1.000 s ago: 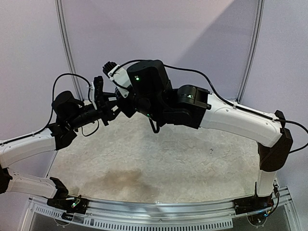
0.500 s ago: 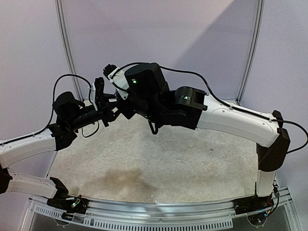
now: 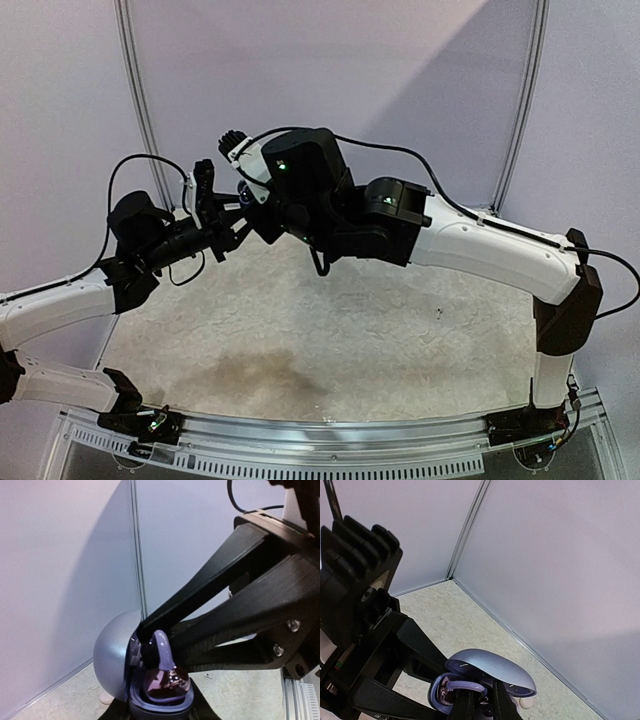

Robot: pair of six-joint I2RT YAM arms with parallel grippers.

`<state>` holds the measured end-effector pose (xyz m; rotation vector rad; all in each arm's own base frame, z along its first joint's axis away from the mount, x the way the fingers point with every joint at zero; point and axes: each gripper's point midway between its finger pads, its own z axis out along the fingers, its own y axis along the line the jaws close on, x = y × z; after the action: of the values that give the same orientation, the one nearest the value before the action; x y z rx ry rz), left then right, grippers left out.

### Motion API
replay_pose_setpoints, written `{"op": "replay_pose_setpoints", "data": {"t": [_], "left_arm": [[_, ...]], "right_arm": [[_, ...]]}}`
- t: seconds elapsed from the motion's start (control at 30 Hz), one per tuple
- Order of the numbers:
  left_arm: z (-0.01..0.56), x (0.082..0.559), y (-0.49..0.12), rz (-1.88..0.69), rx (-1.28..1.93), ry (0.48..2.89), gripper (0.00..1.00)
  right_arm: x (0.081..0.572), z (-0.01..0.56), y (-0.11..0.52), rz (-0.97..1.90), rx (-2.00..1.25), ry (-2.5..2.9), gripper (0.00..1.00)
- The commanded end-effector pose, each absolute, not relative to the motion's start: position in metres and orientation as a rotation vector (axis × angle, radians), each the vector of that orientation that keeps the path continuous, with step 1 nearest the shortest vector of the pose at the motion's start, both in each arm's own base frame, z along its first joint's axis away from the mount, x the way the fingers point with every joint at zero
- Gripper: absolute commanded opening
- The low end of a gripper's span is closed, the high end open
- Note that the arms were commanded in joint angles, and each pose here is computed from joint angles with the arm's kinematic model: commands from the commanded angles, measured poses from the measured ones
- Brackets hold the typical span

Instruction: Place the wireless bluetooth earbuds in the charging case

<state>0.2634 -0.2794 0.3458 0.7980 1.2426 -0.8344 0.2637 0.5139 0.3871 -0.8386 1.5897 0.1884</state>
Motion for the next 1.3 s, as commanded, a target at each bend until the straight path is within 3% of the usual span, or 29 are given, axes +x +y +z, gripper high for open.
{"op": "replay_pose_setpoints", "data": {"t": [0.0, 0.77, 0.97, 1.27], "left_arm": [[0.359, 0.252, -0.279, -0.842, 0.799, 1.178, 0.00], [0.365, 0.250, -0.276, -0.838, 0.782, 1.147, 0.00], [0.369, 0.250, -0.272, -0.829, 0.757, 1.125, 0.00], [0.368, 0.248, -0.272, -0.839, 0.763, 1.128, 0.00]], "right_arm": [[0.269, 0.380, 0.502, 0.132, -0.851, 1.619, 0.00], [0.277, 0.316, 0.518, -0.019, -1.032, 1.670, 0.00], [0.276, 0.317, 0.512, -0.031, -1.038, 1.678, 0.13], [0.273, 0.321, 0.509, -0.024, -1.056, 1.678, 0.18]]}}
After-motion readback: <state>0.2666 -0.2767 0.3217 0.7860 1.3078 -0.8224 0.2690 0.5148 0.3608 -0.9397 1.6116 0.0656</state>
